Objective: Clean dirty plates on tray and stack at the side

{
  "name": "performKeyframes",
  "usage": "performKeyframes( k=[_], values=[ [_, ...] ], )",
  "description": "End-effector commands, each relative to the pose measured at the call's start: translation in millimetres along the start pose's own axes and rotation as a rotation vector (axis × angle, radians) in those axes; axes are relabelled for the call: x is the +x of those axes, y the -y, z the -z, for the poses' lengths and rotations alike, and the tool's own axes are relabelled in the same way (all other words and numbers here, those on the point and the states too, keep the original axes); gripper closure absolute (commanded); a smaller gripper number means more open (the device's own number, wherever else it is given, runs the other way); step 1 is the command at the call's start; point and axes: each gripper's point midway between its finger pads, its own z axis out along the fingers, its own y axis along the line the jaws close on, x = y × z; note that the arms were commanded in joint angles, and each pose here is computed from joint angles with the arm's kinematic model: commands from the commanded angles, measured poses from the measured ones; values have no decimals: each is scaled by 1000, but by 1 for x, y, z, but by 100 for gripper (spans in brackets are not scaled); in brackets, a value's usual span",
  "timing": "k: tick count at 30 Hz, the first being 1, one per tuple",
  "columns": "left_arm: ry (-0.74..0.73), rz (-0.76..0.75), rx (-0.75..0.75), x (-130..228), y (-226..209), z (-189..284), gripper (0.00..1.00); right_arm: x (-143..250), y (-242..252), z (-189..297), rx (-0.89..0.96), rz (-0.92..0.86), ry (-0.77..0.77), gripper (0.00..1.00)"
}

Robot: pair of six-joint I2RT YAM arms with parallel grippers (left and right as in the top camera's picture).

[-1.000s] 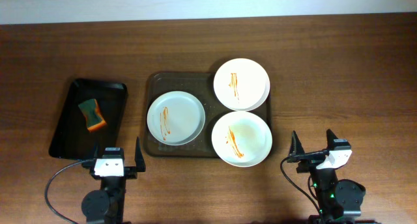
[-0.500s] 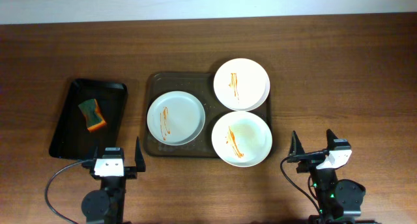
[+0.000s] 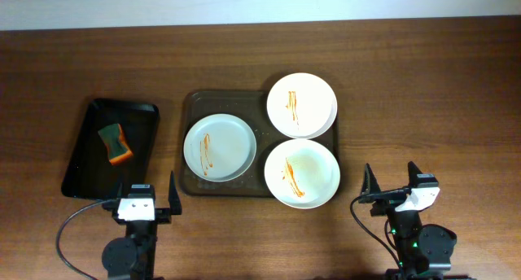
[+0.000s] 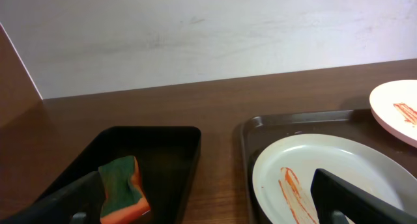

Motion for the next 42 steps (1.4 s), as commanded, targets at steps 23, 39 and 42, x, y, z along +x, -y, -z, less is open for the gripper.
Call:
performKeyframes(
  k=[23, 39, 42],
  values=[
    [-459, -14, 393, -142, 32, -66, 1, -167, -66, -25, -232, -113, -312, 2],
    [-1000, 207, -160, -45, -46, -151, 0, 104, -256, -190, -285, 32, -1065, 45],
    [-1050, 235, -194, -25, -60, -154, 0, 148, -265, -185, -275, 81, -1121, 52]
  ],
)
